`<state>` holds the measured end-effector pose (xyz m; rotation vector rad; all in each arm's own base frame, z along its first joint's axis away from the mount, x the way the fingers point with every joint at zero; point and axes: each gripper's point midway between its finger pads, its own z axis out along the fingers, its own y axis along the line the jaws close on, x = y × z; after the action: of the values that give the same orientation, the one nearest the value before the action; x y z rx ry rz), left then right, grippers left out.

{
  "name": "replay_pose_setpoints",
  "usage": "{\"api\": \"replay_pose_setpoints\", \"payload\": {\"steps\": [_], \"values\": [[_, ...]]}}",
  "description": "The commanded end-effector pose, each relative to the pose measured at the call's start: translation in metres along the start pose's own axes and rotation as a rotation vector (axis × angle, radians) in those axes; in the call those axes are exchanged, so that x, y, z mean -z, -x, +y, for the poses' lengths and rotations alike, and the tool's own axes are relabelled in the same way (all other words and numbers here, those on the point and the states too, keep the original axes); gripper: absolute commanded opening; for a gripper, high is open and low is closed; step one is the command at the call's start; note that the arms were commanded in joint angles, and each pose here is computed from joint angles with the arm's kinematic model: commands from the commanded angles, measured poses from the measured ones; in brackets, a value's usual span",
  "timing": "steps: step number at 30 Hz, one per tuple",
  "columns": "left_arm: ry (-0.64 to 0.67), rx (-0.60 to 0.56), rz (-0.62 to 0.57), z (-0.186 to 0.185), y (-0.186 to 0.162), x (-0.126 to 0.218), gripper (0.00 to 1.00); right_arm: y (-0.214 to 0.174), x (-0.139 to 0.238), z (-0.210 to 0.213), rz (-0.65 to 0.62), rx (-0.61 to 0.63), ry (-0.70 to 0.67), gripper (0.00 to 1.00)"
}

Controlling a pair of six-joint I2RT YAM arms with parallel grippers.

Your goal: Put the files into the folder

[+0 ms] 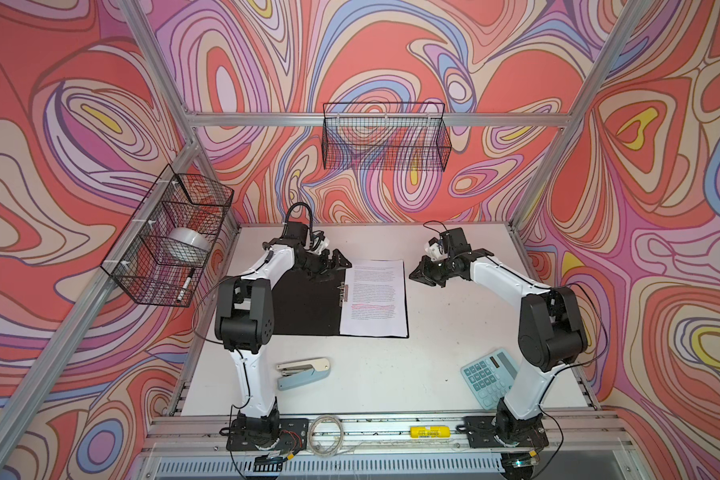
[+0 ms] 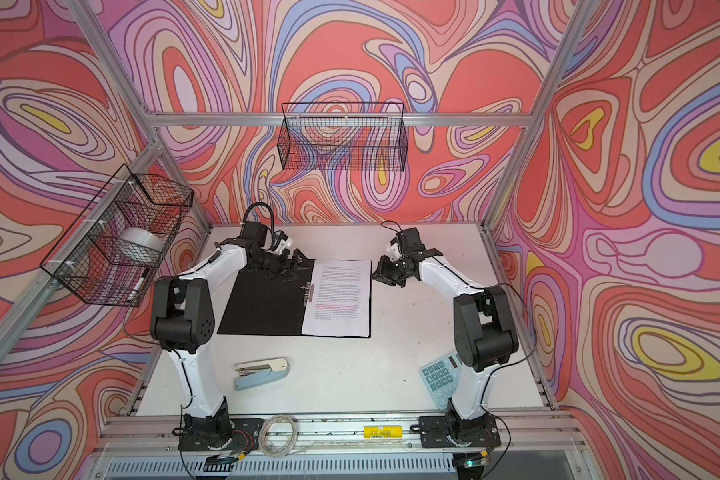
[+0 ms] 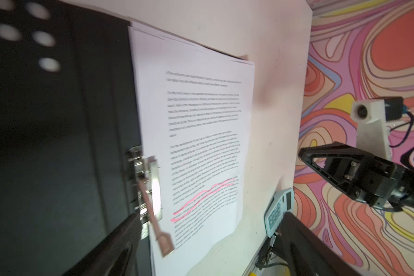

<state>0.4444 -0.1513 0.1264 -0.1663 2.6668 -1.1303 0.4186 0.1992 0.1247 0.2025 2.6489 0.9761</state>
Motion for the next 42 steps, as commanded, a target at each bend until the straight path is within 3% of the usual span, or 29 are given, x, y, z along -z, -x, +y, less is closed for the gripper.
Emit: {"api": "replay_pose_setpoints", "payload": {"steps": [1,9,20,42], "values": [[0.104,0.118,-0.049,0.021,-0.002,0.024,0.97,0.007,0.005,0.006,-0.028,0.018,0.002,0.14],[0.140,0.330,-0.012,0.051,-0.030,0.004,1.00,0.010,0.008,0.008,-0.049,0.013,0.004,0.14],[0.144,0.247,0.004,0.040,-0.040,-0.026,1.00,0.006,0.009,0.005,-0.046,0.014,-0.006,0.14],[0.073,0.269,0.090,0.023,-0.059,-0.079,1.00,0.000,0.008,-0.001,-0.029,0.029,-0.024,0.14]]}}
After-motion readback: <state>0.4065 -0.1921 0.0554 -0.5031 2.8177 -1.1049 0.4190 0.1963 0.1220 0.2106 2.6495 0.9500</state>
